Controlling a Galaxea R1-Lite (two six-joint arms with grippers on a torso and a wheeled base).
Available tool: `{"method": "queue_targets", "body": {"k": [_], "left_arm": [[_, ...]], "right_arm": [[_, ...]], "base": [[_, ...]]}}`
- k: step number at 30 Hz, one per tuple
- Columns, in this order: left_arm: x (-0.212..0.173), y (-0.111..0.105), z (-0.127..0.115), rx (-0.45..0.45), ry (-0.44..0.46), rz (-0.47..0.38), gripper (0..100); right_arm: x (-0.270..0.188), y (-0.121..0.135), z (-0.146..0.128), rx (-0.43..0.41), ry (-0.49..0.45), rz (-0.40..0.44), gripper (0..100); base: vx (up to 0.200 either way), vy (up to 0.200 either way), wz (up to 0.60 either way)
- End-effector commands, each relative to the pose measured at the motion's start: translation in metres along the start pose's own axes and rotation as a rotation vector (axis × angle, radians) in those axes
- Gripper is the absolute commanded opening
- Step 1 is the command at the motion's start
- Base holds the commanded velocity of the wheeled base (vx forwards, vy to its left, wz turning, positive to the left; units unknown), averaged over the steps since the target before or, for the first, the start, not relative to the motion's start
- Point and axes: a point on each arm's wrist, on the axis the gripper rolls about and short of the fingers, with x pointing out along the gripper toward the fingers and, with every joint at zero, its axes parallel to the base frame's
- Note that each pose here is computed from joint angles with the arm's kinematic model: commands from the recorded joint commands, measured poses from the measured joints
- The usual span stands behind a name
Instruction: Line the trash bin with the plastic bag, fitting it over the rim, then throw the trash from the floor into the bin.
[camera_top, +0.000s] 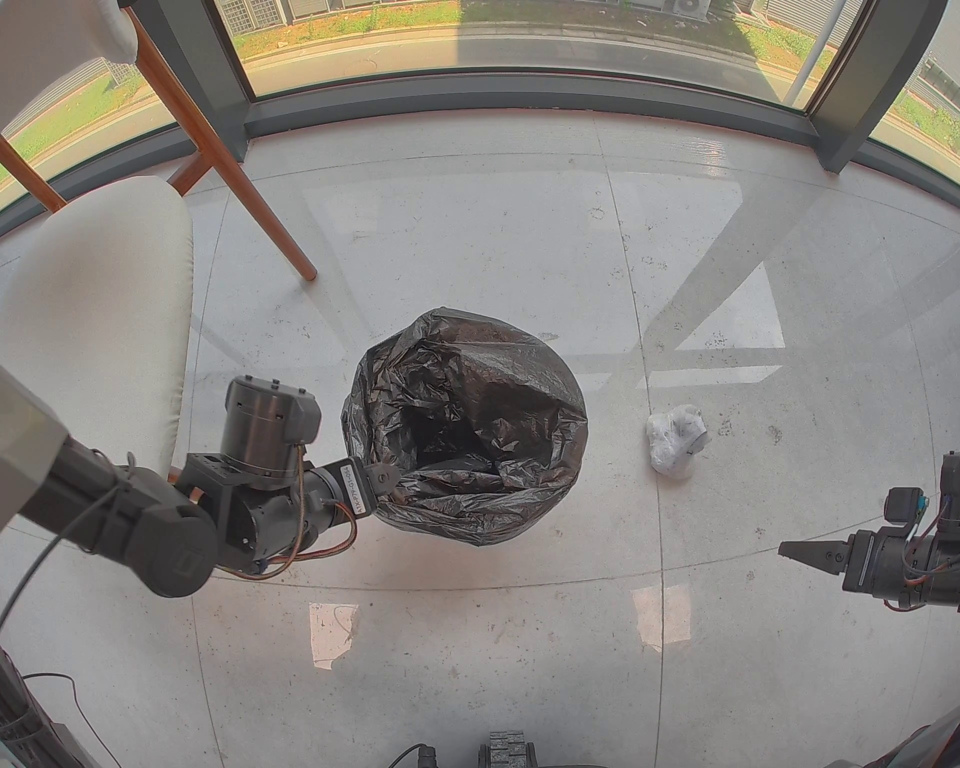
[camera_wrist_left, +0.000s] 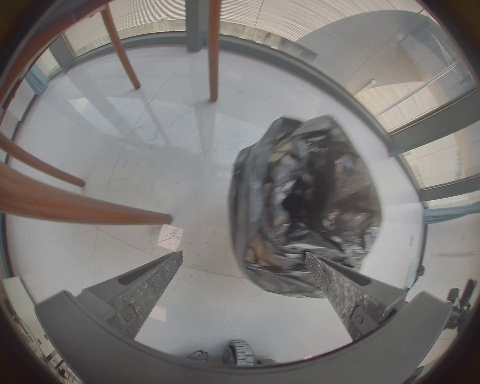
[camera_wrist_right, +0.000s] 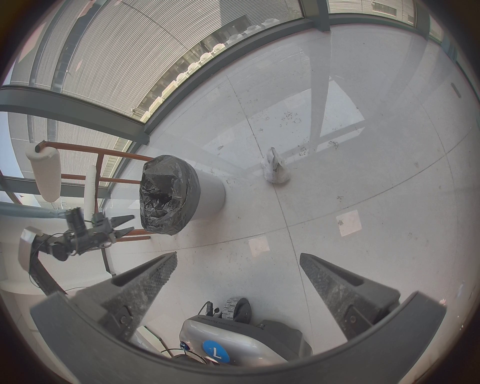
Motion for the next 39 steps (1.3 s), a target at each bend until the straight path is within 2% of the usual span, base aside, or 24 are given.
{"method": "queue_targets", "body": {"k": [1,3,6,8,10,11,15,23,31,39], "left_arm": [[-0.077,-0.027,0.009,0.028,-0.059,-0.243,100],[-0.092,-0.028,0.007,0.037,-0.056,-0.303,100],[-0.132,-0.027,0.007,0.052,-0.065,-0.448,100],[-0.151,-0.026,0.011,0.087,-0.083,-0.525,100],[-0.157,-0.024,0.011,0.121,-0.085,-0.556,100],[-0.159,-0.024,0.012,0.176,-0.099,-0.58,100],[-0.162,-0.027,0.016,0.27,-0.139,-0.603,100],[-0.166,-0.032,0.025,0.28,-0.169,-0.636,100],[-0.168,-0.034,0.027,0.332,-0.198,-0.636,100],[-0.168,-0.034,0.032,0.328,-0.216,-0.628,100]], "right_arm": [[0.01,-0.005,0.016,0.012,-0.012,-0.018,100],[0.015,-0.006,0.021,0.013,-0.008,-0.02,100],[0.038,-0.016,0.031,0.001,0.028,-0.07,100],[0.058,-0.025,0.041,-0.03,0.038,-0.13,100],[0.072,-0.03,0.047,-0.034,0.033,-0.15,100],[0.088,-0.036,0.054,-0.038,0.021,-0.154,100],[0.123,-0.049,0.069,-0.051,-0.002,-0.164,100],[0.188,-0.069,0.104,-0.099,-0.059,-0.207,100],[0.24,-0.076,0.112,-0.175,-0.074,-0.175,100],[0.274,-0.085,0.119,-0.22,-0.129,-0.154,100]], "base": [[0.0,0.0,0.0],[0.0,0.0,0.0],[0.0,0.0,0.0],[0.0,0.0,0.0],[0.0,0.0,0.0],[0.0,0.0,0.0],[0.0,0.0,0.0],[0.0,0.0,0.0],[0.0,0.0,0.0],[0.0,0.0,0.0]]}}
